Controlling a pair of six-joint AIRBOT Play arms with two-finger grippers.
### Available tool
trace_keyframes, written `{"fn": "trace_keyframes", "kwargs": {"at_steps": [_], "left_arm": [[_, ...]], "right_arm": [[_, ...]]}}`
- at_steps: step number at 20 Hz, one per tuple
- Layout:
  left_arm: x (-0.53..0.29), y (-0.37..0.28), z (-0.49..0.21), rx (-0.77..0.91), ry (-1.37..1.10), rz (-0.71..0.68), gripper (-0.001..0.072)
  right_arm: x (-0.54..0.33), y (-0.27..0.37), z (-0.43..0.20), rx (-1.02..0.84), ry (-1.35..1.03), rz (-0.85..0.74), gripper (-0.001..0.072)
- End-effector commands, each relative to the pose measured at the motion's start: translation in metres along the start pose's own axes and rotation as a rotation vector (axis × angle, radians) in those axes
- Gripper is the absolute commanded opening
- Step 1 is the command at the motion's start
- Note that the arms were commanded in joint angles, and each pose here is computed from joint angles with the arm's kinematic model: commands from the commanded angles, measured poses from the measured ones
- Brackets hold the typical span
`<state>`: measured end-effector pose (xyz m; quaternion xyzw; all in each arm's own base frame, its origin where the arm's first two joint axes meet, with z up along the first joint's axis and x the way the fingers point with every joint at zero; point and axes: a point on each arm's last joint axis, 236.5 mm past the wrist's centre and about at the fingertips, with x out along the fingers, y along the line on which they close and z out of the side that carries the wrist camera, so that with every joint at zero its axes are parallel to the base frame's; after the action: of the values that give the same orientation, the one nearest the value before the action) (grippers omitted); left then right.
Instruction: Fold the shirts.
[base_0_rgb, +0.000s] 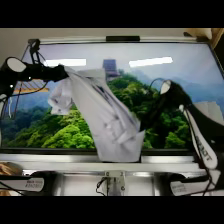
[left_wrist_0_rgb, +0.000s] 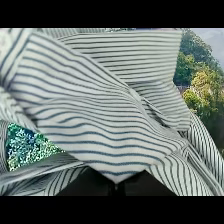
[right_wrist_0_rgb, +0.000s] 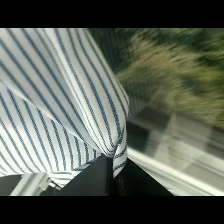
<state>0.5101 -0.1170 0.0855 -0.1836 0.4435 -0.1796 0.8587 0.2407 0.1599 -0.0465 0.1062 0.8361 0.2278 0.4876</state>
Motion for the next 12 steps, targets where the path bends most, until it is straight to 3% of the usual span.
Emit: {"fn": "trace_keyframes", "kwargs": {"at_steps": [1, 2, 6, 8, 9, 10, 11, 12], "left_arm": [[0.005, 0.007, -0.033, 0.004, 0.163, -0.011, 0.0052], [0.002, 0.006, -0.049, 0.050, 0.231, -0.022, 0.0052], [-0.031, 0.037, -0.100, 0.159, 0.477, 0.109, 0.0051], [-0.039, 0.038, -0.109, 0.162, 0.509, 0.118, 0.0051], [-0.040, 0.033, -0.111, 0.154, 0.503, 0.113, 0.0051], [-0.039, 0.029, -0.112, 0.150, 0.496, 0.114, 0.0051], [-0.037, 0.023, -0.115, 0.157, 0.492, 0.112, 0.0051], [-0.035, 0.017, -0.119, 0.169, 0.500, 0.106, 0.0051]], "right_arm": [[0.057, 0.035, -0.034, -0.021, -0.020, 0.078, 0.0287], [0.051, 0.039, -0.035, -0.058, -0.043, 0.074, 0.0503], [-0.039, 0.028, -0.014, -0.142, -0.296, -0.090, 0.0505], [-0.126, 0.012, 0.036, -0.182, -0.623, -0.288, 0.0505], [-0.168, 0.025, 0.063, -0.217, -0.788, -0.316, 0.0505], [-0.195, 0.043, 0.085, -0.240, -0.893, -0.287, 0.0549], [-0.210, 0.064, 0.108, -0.246, -0.956, -0.211, 0.0641], [-0.214, 0.079, 0.130, -0.245, -0.977, -0.133, 0.0648]]}}
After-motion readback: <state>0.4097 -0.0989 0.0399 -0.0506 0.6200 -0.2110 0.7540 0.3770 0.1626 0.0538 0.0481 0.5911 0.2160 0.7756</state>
